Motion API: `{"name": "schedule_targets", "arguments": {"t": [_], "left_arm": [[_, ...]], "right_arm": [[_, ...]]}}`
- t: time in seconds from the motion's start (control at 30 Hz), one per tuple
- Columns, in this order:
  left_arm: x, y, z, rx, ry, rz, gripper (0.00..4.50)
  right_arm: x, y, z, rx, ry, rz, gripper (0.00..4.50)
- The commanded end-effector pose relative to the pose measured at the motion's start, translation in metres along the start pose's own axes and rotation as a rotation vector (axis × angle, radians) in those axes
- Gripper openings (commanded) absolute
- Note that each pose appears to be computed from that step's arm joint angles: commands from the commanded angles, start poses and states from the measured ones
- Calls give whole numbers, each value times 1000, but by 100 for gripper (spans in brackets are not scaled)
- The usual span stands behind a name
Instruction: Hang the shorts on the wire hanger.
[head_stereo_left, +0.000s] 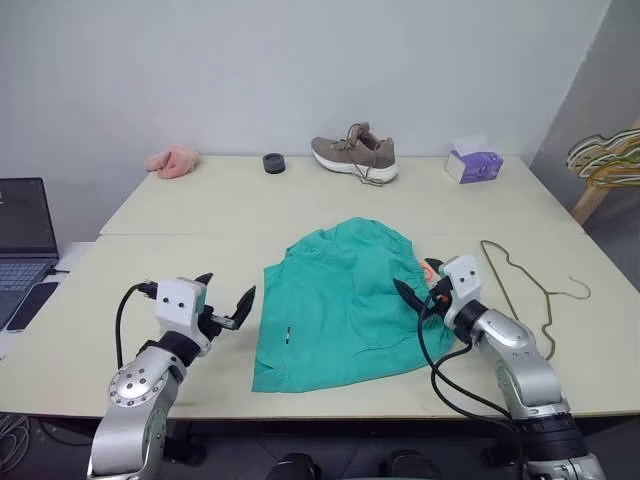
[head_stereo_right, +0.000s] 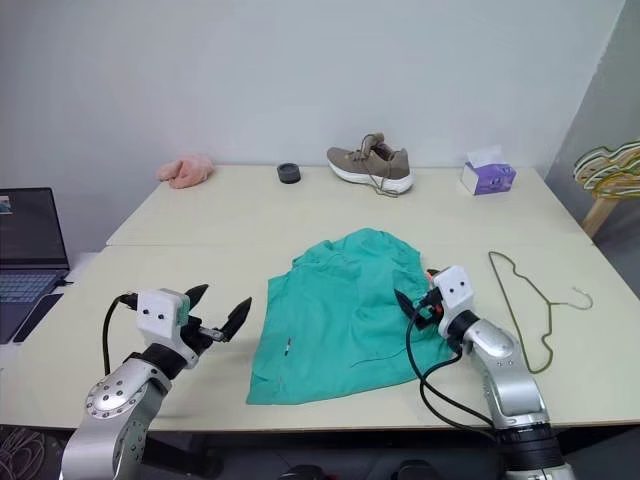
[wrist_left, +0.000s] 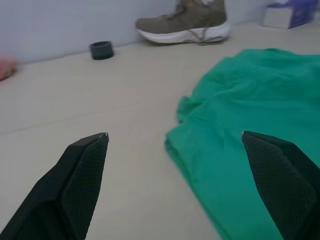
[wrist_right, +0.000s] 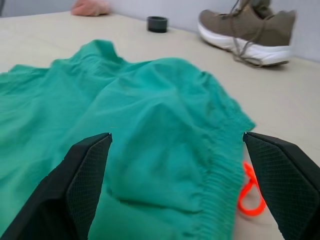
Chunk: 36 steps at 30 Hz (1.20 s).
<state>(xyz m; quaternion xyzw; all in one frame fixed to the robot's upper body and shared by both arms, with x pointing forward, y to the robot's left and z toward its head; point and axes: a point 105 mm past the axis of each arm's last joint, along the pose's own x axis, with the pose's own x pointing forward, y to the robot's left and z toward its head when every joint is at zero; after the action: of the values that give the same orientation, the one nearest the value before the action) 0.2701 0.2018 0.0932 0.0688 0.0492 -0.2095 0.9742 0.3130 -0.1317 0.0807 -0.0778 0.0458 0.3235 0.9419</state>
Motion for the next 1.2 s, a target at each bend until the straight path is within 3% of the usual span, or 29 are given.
{"name": "schedule_targets", "arguments": {"t": [0.03, 0.2, 0.33, 0.47, 0.77, 0.87, 1.2], "left_arm": [[-3, -40, 11, 24, 17, -295, 450], [-22, -71, -7, 105, 199, -651, 450], [-39, -75, -32, 181, 353, -810, 450], [-46, -69, -53, 249, 445, -868, 450], [-27, -57, -74, 302, 436, -792, 450], [-23, -56, -75, 286, 425, -783, 391], [-14, -47, -73, 323, 393, -725, 85]], "right_arm": [[-14, 28, 21, -55, -23, 253, 448], [-51, 51, 12, -100, 130, 533, 448], [-64, 51, 9, -140, 190, 589, 448], [-65, 53, 11, -146, 188, 590, 448], [-69, 54, 10, -189, 196, 586, 448], [-72, 51, 9, -205, 211, 587, 450], [-67, 33, -4, -406, 274, 580, 450]]}}
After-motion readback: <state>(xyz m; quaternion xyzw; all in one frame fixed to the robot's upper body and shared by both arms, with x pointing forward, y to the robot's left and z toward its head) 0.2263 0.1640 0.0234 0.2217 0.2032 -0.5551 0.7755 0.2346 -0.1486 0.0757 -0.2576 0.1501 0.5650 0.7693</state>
